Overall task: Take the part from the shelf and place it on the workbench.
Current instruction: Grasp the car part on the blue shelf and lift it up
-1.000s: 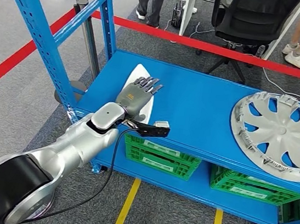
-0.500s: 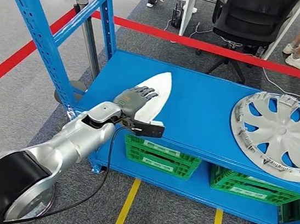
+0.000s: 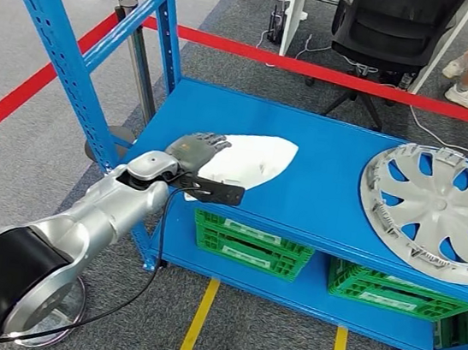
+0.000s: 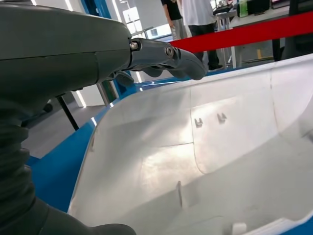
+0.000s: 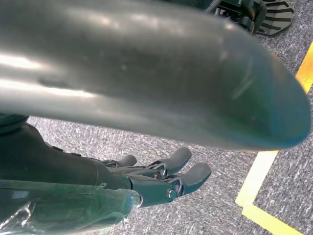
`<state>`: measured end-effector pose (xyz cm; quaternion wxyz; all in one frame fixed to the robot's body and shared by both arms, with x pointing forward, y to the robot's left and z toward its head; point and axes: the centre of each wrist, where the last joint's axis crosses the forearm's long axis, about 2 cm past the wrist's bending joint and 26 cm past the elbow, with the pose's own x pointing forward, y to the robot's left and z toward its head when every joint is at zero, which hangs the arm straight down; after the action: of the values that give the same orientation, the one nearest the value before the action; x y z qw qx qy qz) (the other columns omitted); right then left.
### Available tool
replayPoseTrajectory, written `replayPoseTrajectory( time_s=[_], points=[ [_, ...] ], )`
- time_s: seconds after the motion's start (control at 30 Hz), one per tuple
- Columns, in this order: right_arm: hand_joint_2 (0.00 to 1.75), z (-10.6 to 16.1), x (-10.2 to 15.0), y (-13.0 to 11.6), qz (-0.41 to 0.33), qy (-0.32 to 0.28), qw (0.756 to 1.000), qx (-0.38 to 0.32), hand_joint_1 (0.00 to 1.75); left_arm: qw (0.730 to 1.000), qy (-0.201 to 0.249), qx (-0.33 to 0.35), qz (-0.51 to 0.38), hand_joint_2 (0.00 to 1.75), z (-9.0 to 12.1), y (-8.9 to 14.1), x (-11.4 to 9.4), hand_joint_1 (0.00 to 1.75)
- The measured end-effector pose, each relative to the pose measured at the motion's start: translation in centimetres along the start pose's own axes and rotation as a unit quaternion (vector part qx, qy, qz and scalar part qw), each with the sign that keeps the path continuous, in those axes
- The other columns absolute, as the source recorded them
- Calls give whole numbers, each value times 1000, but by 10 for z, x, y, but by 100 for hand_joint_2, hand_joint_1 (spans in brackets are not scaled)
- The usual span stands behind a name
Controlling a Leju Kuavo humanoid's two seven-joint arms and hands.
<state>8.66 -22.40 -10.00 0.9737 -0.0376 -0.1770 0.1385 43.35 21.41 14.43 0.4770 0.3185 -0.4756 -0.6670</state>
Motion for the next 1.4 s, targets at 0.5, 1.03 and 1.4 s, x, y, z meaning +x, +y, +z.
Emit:
replayPoseTrajectory(
  time_s=[0.5,1.03,1.4],
  points=[
    [0,0,0,0,2,-1,1000,1,0,1000,8,8,-7,175,1,-2,-5,0],
    [0,0,0,0,0,0,1000,-4,0,981,4,181,-73,175,-2,23,7,0],
    [0,0,-1,0,-4,1,1000,-6,0,969,-12,234,-81,175,-5,44,21,0]
  ],
)
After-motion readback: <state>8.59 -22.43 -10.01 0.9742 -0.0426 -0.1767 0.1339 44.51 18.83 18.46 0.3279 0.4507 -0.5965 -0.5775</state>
